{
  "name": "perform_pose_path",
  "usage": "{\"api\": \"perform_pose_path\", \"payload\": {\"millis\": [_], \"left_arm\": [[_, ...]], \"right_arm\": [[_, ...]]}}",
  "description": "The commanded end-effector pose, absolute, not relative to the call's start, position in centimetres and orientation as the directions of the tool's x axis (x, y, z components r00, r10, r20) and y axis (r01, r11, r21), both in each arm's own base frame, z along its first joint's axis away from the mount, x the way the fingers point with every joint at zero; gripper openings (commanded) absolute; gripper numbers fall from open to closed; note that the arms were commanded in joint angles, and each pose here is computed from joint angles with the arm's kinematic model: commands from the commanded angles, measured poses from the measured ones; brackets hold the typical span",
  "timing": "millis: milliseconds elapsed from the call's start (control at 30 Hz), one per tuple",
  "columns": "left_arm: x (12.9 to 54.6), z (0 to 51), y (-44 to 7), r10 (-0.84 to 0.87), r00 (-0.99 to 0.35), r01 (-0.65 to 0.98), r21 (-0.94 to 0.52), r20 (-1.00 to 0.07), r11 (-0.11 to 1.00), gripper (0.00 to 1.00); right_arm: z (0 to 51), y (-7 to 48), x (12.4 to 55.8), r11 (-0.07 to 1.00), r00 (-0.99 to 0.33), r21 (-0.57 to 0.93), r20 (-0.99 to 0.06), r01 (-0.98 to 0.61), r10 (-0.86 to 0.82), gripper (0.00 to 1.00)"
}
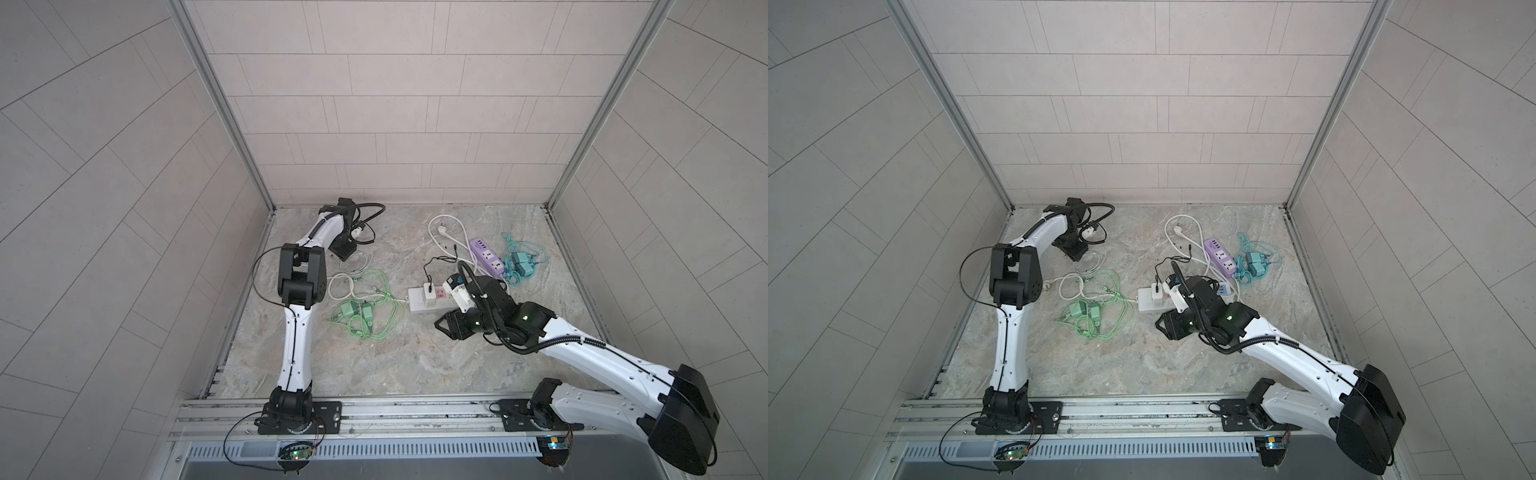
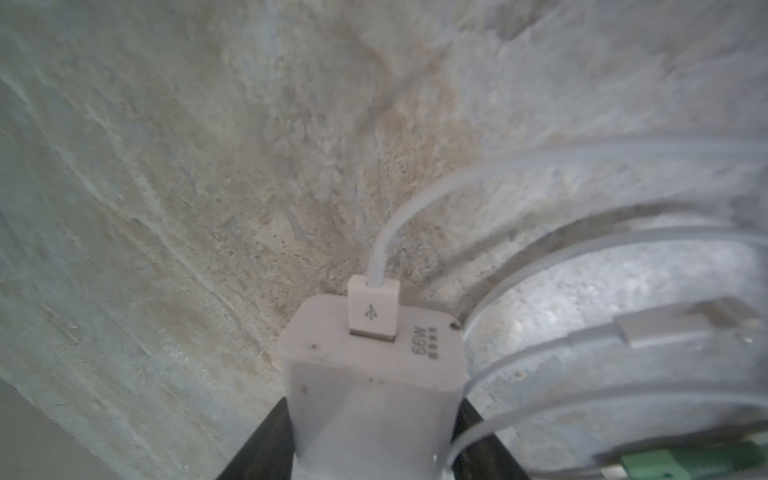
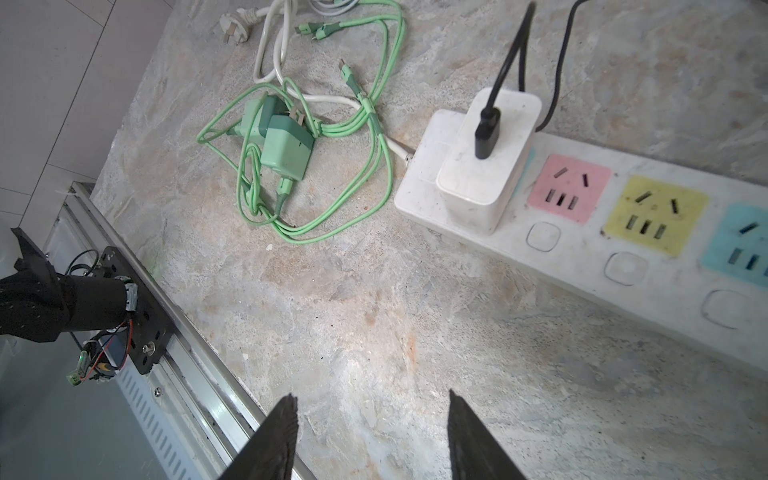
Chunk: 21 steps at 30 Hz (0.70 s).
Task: Insert the plug
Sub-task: 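Close the left gripper on the white charger body, then lift the charger with the left gripper while right gripper swings toward it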
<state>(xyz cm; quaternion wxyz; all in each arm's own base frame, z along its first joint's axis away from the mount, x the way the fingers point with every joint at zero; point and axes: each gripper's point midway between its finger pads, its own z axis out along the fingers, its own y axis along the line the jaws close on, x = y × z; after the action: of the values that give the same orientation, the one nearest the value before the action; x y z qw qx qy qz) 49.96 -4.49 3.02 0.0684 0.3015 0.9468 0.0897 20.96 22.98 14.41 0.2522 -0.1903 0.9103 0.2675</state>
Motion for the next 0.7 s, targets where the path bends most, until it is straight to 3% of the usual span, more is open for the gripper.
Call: {"api": "perform_pose_path", "payload": {"millis": [0, 200, 400, 667], "left_arm": [[49.2, 4.2, -7.5, 0.506, -0.838, 0.500, 0.084, -0.203, 0.862, 0.39], [49.6, 8.9, -10.2, 0.432, -0.760, 0.466, 0.056, -0.487, 0.883, 0.39], [48.1, 13.7, -12.7, 0.332, -0.630, 0.462, 0.005, -0.702, 0.887, 0.39], [43.6, 17.2, -17.2, 0.276, -0.462, 0.547, -0.026, -0.843, 0.837, 0.39]], "right_arm": [[16.1, 23.1, 21.9, 0.789, -0.772, 0.360, -0.597, -0.498, -0.215, 0.57], [19.8, 22.6, 24.4, 0.818, -0.694, 0.283, -0.696, -0.501, -0.184, 0.57], [23.5, 22.3, 27.8, 0.840, -0.661, 0.291, -0.743, -0.459, -0.104, 0.59], [26.3, 24.3, 32.4, 0.764, -0.703, 0.485, -0.709, -0.425, 0.059, 0.65]]}}
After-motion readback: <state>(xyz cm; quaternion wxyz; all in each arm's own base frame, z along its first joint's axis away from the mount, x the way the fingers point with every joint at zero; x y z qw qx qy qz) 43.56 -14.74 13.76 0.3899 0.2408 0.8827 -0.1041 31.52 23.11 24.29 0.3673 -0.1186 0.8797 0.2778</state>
